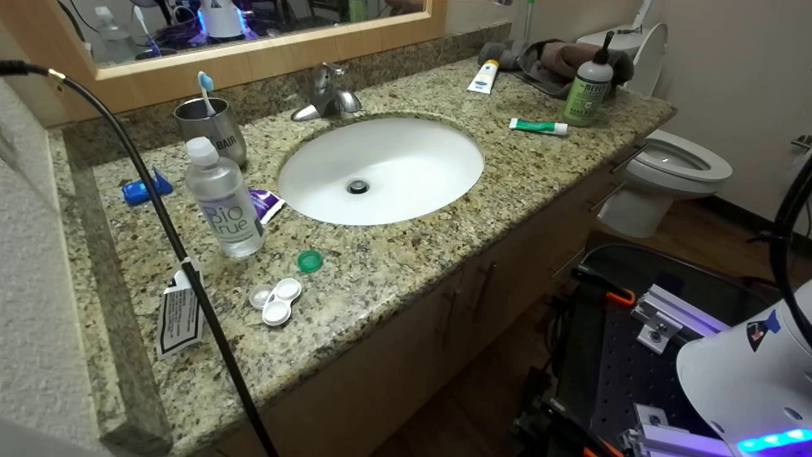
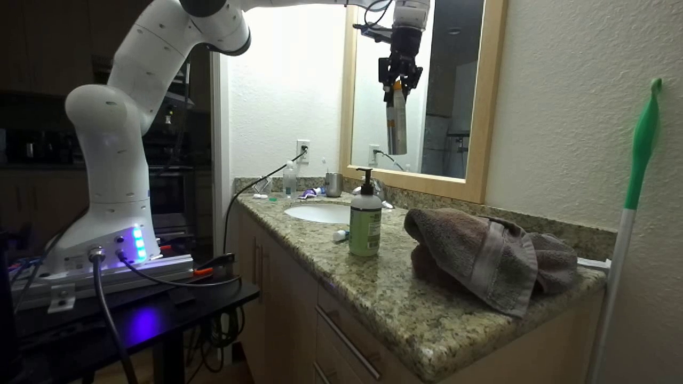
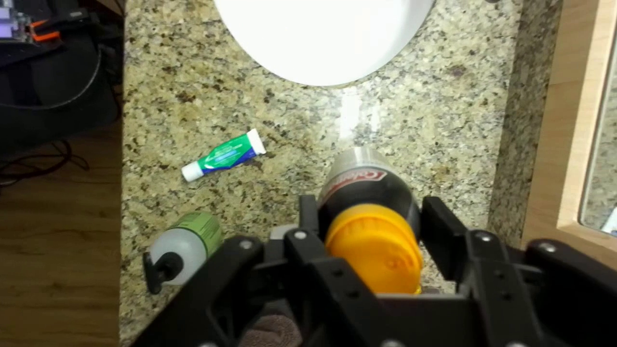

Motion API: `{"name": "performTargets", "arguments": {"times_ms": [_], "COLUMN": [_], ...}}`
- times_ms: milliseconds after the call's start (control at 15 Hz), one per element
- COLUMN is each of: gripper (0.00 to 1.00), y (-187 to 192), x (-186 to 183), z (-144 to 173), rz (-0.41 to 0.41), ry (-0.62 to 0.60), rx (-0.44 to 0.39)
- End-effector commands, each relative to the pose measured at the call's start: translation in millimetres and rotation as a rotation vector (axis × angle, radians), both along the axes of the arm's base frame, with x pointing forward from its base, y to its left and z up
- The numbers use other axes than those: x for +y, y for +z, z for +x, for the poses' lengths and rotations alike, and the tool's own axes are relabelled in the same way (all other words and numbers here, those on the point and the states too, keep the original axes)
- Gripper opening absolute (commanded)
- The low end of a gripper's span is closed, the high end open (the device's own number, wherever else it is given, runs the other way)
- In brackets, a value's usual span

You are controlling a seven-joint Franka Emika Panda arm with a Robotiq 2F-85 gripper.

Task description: Move the silver bottle backwards

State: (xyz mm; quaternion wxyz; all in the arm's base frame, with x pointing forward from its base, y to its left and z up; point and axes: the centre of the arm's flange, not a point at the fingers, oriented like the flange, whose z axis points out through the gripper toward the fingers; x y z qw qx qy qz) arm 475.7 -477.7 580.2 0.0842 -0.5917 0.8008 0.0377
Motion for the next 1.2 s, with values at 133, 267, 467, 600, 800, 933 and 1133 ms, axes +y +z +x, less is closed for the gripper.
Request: {"name": "performTargets", "arguments": {"times_ms": [133, 267, 467, 600, 800, 933, 1133], "gripper": [0.56, 0.56, 0.31, 0.31, 0.31, 0.31, 0.31], "y": [-12.2, -10.6, -31.9, -47.6, -71.8, -84.6, -98.9], "x": [-3.4, -2.8, -32.6, -44.8, -52.2, -53.4, -54.5], "z": [22.1, 25.8, 48.5, 61.5, 74.0, 81.6, 96.4], "rz": [0.007, 0.0, 0.032, 0.05, 0.05, 0.035, 0.016], "ry": [-0.01, -0.011, -0.071, -0.109, -0.14, -0.168, -0.196], "rx": [-0.026, -0.029, 0.004, 0.01, 0.016, 0.0, -0.038]}}
